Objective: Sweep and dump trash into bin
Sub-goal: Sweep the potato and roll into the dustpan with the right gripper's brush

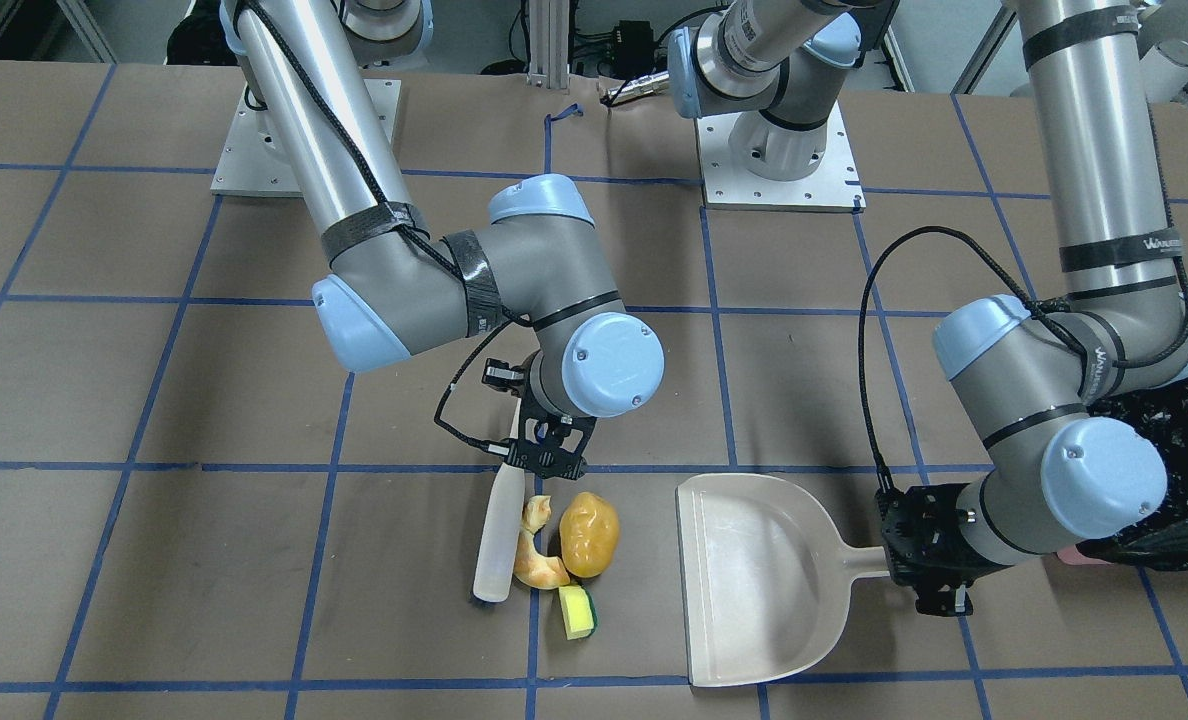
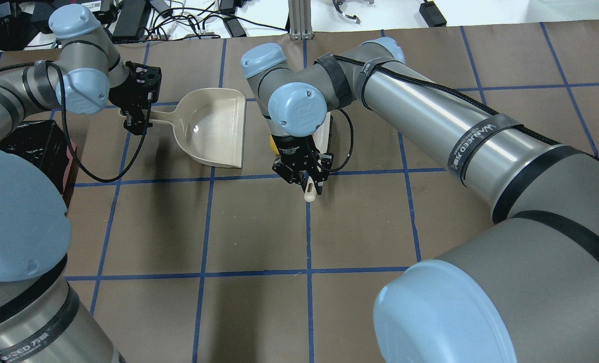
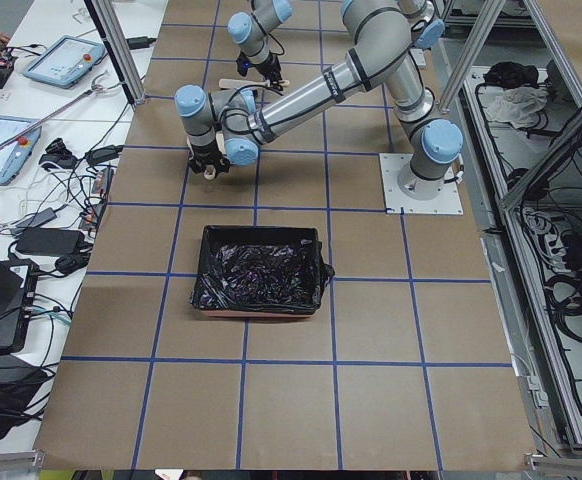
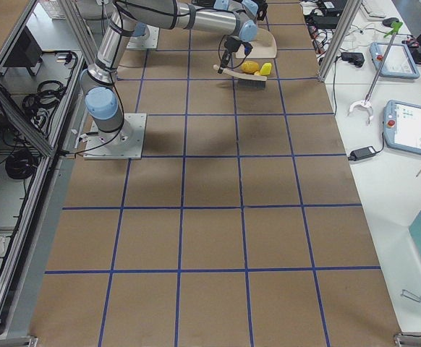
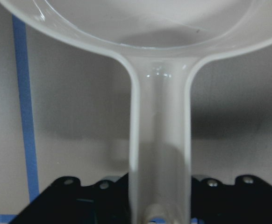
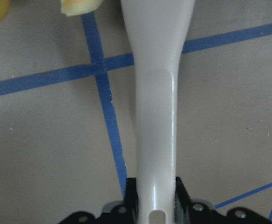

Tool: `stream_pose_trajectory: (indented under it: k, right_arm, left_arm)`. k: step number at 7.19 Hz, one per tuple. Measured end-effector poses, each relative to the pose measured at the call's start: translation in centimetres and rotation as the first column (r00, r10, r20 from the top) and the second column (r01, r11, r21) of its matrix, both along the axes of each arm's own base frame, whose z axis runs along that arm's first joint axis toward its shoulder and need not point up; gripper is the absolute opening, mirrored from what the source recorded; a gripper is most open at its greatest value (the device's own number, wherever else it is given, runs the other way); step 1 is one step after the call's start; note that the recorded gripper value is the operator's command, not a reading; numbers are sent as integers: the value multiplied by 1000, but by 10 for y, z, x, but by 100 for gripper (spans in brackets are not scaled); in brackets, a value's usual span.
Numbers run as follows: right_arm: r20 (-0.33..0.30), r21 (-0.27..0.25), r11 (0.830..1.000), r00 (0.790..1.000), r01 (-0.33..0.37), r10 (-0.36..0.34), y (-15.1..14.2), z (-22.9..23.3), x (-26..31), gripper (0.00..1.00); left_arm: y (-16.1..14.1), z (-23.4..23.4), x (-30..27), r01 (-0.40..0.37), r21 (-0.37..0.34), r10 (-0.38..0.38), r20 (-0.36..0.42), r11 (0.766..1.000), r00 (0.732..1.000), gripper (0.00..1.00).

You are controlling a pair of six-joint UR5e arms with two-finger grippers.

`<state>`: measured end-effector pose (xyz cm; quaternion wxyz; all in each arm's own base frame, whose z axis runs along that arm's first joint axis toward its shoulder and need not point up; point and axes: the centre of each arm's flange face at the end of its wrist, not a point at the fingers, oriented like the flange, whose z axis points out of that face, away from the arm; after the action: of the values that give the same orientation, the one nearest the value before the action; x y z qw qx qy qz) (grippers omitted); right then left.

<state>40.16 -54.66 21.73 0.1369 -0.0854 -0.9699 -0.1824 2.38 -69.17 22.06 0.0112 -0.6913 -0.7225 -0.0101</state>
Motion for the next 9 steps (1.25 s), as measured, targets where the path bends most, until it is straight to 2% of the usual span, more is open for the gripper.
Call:
stream_pose_trajectory:
  k: [2, 6, 9]
  right_arm:
    - [39, -1, 999, 998, 43, -43, 3, -4, 16, 0]
    - [86, -1, 996, 993, 87, -87, 4, -4, 35, 0]
    - [115, -28, 996, 990, 88, -84, 5, -11, 50, 0]
  left_arm:
    - [0, 0, 0, 0, 0, 0, 0, 1000, 1000, 1]
    - [0, 0, 0, 0, -1, 0, 0, 1000, 1000, 1]
    - [0, 0, 0, 0, -1, 0, -1, 1000, 1000, 1]
